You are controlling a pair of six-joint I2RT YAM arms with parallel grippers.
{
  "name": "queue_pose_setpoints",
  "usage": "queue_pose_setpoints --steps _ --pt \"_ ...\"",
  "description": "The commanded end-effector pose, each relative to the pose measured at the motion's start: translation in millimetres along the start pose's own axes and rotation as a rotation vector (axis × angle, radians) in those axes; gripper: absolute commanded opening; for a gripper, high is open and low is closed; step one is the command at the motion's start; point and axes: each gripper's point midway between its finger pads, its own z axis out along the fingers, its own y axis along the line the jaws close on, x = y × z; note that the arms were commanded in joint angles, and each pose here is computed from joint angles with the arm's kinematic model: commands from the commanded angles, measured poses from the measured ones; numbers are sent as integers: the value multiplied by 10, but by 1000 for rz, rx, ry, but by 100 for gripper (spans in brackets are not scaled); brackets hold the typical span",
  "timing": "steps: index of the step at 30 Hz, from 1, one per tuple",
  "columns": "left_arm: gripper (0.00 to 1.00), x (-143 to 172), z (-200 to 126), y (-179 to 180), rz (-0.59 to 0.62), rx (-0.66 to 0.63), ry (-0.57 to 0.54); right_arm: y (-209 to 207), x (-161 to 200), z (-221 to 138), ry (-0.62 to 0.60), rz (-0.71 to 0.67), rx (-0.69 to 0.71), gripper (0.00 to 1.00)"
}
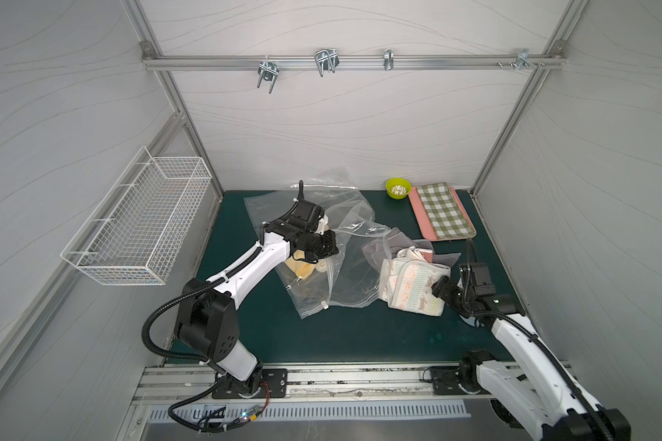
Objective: Place the folded towel into the vacuum bag
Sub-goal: Pick up the towel from the center of the board.
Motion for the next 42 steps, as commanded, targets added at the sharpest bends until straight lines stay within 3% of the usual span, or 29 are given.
queue_pose_setpoints --steps 1,9,18,30,32,37,40,42 --pt "0 -58 53 -216 58 31 -4 160 -11 82 -13 9 -125 80" --pt "0 -35 224 -179 54 9 37 392 151 232 38 -95 -303 80" --pt "0 75 396 -65 55 -36 86 829 292 10 84 -222 -523 77" --pt "0 225 612 -23 84 -88 169 720 238 332 83 -235 -358 74" --pt "0 243 626 -37 87 -85 174 745 242 358 100 -240 -361 64" --pt "0 246 615 -32 85 -93 173 851 262 262 125 -250 -399 22" --pt "0 243 597 -29 89 -98 167 890 189 87 88 -266 -398 6" --pt "0 246 596 -23 90 -100 168 903 114 -45 57 -277 -384 2"
